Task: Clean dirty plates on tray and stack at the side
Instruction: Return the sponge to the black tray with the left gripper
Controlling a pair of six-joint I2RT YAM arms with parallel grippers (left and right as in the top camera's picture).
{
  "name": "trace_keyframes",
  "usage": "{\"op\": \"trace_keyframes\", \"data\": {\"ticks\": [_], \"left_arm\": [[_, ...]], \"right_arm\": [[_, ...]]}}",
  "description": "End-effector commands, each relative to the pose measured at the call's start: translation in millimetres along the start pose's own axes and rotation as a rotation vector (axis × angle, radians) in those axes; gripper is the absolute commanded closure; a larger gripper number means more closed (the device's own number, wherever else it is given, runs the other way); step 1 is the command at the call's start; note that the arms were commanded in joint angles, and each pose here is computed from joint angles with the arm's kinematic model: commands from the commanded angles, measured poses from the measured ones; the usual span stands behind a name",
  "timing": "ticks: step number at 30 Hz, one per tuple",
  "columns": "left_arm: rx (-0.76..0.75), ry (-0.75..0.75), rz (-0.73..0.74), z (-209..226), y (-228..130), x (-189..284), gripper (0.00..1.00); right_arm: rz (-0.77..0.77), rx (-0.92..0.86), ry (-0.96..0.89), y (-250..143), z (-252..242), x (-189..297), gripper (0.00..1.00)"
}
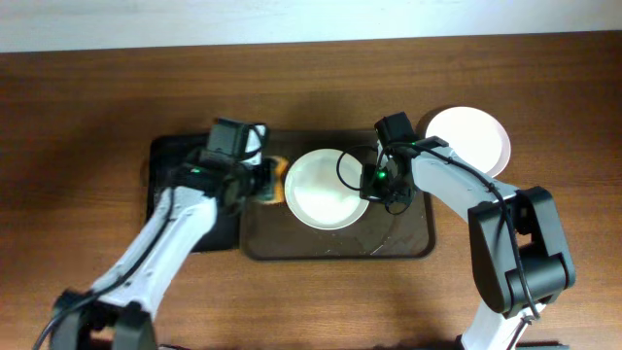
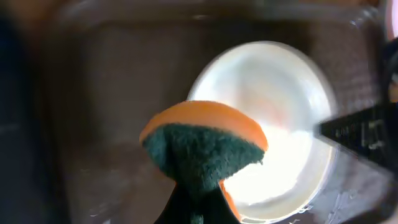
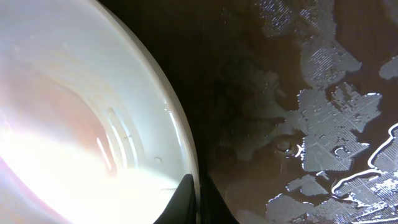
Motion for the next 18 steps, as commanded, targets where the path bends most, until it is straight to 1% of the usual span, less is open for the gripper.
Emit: {"op": "trace_keyframes", "data": {"ticks": [1, 3, 6, 7, 8, 9, 10, 11, 12, 13, 14, 15, 17, 18], "left_arm": [[-0.083, 0.338, 0.068, 64, -8, 23, 1.00], [-0.028, 0.374, 0.129, 87, -16, 15, 1.00], [-0.010, 0.393, 0.274, 103, -35, -24, 1.00], [-0.008, 0.391, 0.306, 106, -40, -37, 0.94], [-0.006, 0.389, 0.337, 109, -46, -48, 0.81], [-0.005, 0.388, 0.352, 111, -48, -53, 0.56], [-0.006, 0.394, 0.349, 111, -48, -52, 0.36], [-0.007, 0.396, 0.333, 110, -42, -49, 0.29], [-0.009, 0.397, 0.307, 109, -36, -44, 0.25], [-0.008, 0.395, 0.295, 108, -34, -43, 0.25], [-0.008, 0.395, 0.297, 109, -34, -44, 0.28], [-0.008, 0.394, 0.292, 109, -34, -45, 0.29], [-0.010, 0.396, 0.268, 110, -30, -47, 0.26], [-0.010, 0.385, 0.252, 109, -28, -48, 0.25]], "right_arm": [[0.006, 0.010, -0.050, -3, -8, -3, 0.96], [0.007, 0.010, -0.049, -3, -8, -3, 0.96], [0.013, 0.009, -0.053, -4, -9, -3, 0.96], [0.013, 0.009, -0.053, -4, -9, -3, 0.96], [0.014, 0.008, -0.054, -4, -9, -3, 0.96], [0.014, 0.008, -0.054, -4, -9, -3, 0.96], [0.012, 0.009, -0.053, -4, -8, -3, 0.95], [0.007, 0.010, -0.050, -3, -8, -3, 0.90], [0.006, 0.011, -0.049, -3, -8, -3, 0.90], [0.006, 0.011, -0.049, -3, -8, -3, 0.90], [0.005, 0.010, -0.049, -3, -8, -3, 0.90], [0.005, 0.010, -0.049, -3, -8, -3, 0.90], [0.006, 0.010, -0.049, -3, -8, -3, 0.91], [0.006, 0.011, -0.049, -3, -8, -3, 0.95]]}}
Point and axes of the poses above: each gripper's point midway between its finger pads, its own x axis back along the fingers, its own z axis along the line the jaws close on, y = z × x, the point moved 8 cm from there along x, back along the fingers, and after that the axes turned 6 degrees about -x, right-handed, at the moved point
